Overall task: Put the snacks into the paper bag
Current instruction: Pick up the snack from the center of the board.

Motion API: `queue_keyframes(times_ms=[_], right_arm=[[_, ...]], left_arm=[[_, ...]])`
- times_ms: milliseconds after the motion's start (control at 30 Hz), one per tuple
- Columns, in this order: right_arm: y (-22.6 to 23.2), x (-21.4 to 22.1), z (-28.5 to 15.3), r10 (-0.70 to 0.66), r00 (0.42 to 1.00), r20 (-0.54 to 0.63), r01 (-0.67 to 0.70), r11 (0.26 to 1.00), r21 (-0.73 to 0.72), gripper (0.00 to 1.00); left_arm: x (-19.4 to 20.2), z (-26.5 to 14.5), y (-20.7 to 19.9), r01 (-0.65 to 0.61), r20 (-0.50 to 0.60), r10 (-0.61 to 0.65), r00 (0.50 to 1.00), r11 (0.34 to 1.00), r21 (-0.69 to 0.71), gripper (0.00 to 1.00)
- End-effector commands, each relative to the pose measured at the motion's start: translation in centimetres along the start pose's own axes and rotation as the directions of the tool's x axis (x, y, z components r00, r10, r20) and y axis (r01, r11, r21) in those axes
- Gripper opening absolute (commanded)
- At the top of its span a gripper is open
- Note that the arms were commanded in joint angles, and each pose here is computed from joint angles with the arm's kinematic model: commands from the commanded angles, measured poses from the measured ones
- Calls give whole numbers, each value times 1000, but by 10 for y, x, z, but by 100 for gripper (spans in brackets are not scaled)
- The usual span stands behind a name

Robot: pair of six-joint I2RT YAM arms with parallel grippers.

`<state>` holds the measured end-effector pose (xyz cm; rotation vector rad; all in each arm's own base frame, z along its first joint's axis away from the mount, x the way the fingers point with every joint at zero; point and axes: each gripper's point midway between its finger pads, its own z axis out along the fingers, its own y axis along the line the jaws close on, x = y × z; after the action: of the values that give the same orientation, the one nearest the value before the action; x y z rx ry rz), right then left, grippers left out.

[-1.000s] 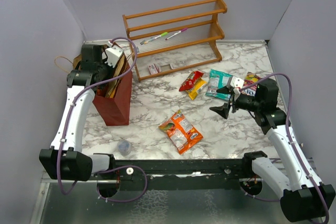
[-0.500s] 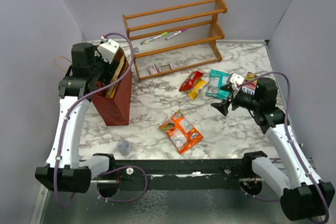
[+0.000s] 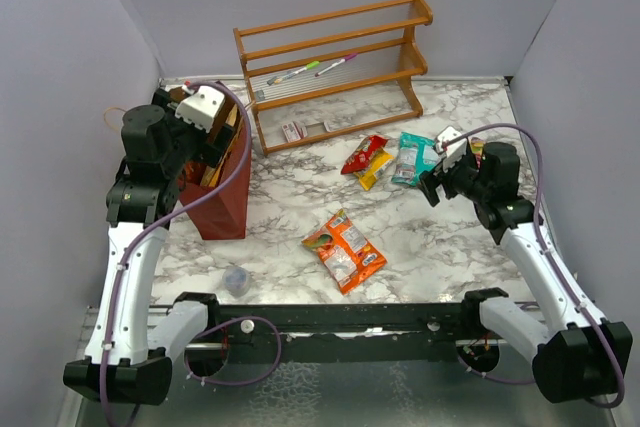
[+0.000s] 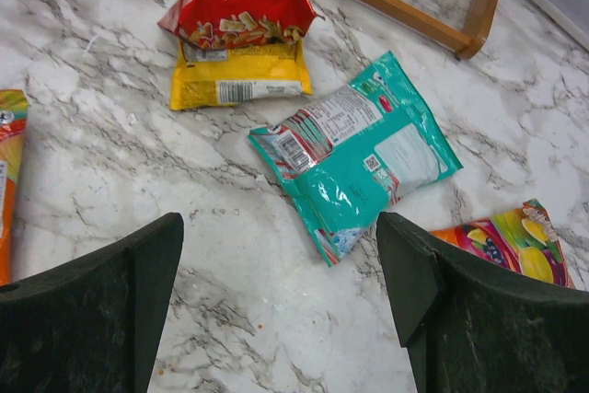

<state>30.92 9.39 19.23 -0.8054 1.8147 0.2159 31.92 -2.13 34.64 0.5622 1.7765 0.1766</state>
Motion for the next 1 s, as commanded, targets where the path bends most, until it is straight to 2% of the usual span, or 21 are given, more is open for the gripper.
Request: queue_keyframes(times_ms=[0, 167, 300, 500, 700, 967], right_arm=[[-14, 8, 3, -56, 996, -75, 58, 998, 26, 85], [-18, 31, 7, -50, 981, -188, 54, 998, 19, 83], [-43, 55, 7, -120, 943, -311, 158, 982, 101, 83], [-83, 88, 7, -218, 851, -477, 341, 921, 187, 83], [-110, 109, 10, -246, 776, -581, 418, 890, 181, 82], [-119, 144, 14, -273, 674, -687, 472, 874, 117, 80]], left_arm=[[-20, -8, -9, 6, 112, -11, 994, 999, 50, 99], [-23, -12, -19, 28, 131, -41, 990, 995, 96, 99], [-24, -16, -25, 29, 143, -46, 989, 992, 125, 99], [-20, -18, -27, 24, 142, -42, 989, 992, 127, 99], [-16, -17, -32, 20, 143, -40, 989, 990, 138, 99], [-13, -17, -35, 1, 148, -23, 989, 989, 147, 99]])
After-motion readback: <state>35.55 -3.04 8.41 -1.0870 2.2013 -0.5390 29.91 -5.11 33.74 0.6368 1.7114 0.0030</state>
